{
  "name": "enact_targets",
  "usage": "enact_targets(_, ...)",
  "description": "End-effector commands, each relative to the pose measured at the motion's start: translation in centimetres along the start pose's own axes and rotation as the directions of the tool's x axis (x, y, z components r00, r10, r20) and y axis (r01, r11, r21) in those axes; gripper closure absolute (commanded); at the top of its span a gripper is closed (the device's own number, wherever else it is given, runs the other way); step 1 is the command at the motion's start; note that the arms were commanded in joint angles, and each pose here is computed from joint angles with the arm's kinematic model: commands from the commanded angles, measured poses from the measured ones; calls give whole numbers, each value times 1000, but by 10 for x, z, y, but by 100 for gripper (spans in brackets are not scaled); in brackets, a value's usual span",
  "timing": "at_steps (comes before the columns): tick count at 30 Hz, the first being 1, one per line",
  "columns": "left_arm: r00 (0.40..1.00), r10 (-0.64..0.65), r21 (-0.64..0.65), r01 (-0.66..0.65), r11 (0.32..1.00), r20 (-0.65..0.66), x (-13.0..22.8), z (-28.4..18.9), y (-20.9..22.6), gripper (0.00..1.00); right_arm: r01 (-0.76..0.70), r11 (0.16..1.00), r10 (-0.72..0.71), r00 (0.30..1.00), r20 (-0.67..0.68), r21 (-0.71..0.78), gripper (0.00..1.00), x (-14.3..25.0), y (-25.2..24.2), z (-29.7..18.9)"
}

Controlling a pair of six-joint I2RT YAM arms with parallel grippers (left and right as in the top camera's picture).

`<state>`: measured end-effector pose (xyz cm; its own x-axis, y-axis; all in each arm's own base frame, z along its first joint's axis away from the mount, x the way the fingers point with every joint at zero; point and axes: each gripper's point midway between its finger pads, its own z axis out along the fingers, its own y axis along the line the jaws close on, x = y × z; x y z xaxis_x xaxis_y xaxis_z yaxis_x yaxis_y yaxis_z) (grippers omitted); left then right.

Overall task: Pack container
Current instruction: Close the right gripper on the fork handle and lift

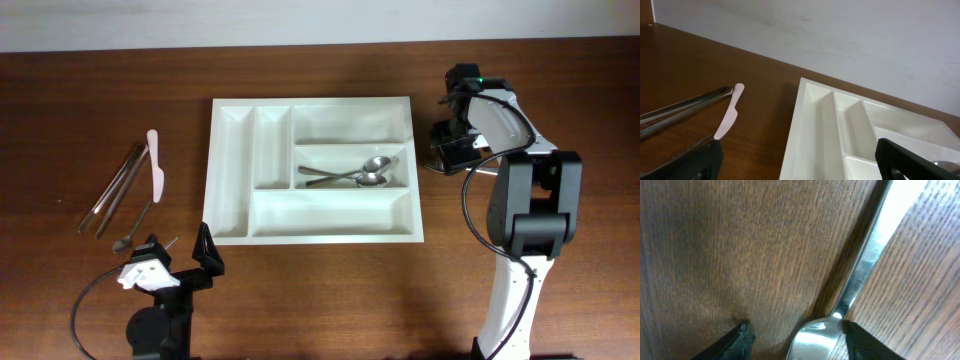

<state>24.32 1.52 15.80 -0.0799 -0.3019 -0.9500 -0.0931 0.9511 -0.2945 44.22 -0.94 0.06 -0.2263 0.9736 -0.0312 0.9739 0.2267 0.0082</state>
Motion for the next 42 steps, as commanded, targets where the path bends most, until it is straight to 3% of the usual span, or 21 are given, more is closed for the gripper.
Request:
enact_targets(1,1000,18,8,-18,1000,-2,2,0,0,1,-14,999,15,1000,-8,45,42,0,-10,10)
enact_targets(11,1000,18,8,-18,1000,-2,2,0,0,1,-18,997,18,1000,-3,71,42,-2,-17,11)
enact_targets(23,1000,18,8,-18,1000,-2,2,0,0,1,-78,993,77,997,20,93,42,-32,-30,12)
enact_targets(26,1000,18,8,-18,1000,-2,2,0,0,1,-80,992,78,997,20,94,60,-33,-31,12)
enact_targets(30,1000,18,8,-18,1000,-2,2,0,0,1,-80,993,79,997,20,92,75,-33,-30,12)
enact_targets(36,1000,18,8,-18,1000,-2,2,0,0,1,-79,993,77,997,20,90,84,-33,-30,12)
enact_targets(39,1000,18,8,-18,1000,-2,2,0,0,1,-54,995,53,998,19,86,96,-33,-29,12)
enact_targets(42,1000,18,8,-18,1000,-2,2,0,0,1,-54,995,53,998,20,86,96,-34,-29,12)
